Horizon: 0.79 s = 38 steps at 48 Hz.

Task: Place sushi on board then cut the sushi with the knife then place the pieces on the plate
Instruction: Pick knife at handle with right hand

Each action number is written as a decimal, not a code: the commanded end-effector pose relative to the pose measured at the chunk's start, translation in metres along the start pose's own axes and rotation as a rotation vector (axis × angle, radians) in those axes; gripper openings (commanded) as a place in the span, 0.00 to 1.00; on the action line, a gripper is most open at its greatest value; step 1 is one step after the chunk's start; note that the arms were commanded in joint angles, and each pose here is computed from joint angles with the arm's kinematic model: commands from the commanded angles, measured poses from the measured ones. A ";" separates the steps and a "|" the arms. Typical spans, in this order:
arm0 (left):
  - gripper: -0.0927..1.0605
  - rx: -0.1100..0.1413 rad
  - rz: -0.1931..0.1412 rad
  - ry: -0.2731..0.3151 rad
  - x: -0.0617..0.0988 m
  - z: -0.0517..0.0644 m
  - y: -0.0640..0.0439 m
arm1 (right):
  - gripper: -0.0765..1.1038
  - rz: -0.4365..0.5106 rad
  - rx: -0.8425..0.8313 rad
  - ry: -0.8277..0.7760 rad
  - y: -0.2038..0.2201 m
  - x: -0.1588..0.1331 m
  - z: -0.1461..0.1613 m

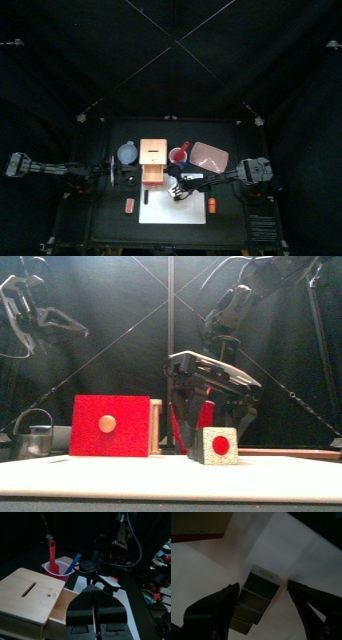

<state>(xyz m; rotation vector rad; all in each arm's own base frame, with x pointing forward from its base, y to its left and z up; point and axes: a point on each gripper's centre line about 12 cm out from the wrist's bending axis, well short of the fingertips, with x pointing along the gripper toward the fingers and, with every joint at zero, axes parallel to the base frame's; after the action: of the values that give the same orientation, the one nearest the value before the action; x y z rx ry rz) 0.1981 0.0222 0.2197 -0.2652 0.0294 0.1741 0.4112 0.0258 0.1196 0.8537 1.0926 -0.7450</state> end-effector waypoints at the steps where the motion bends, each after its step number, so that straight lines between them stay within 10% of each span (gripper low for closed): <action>1: 0.15 0.000 -0.001 -0.011 0.001 0.003 -0.001 | 0.94 0.041 0.037 -0.013 0.013 -0.011 0.000; 38: 0.15 0.001 0.005 0.011 -0.002 -0.005 0.002 | 0.71 -0.009 0.073 0.018 0.043 -0.012 -0.014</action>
<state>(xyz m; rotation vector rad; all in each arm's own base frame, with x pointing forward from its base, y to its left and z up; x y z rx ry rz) 0.1937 0.0220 0.2093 -0.2667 0.0566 0.1778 0.4338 0.0574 0.1204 0.8931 1.1215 -0.7977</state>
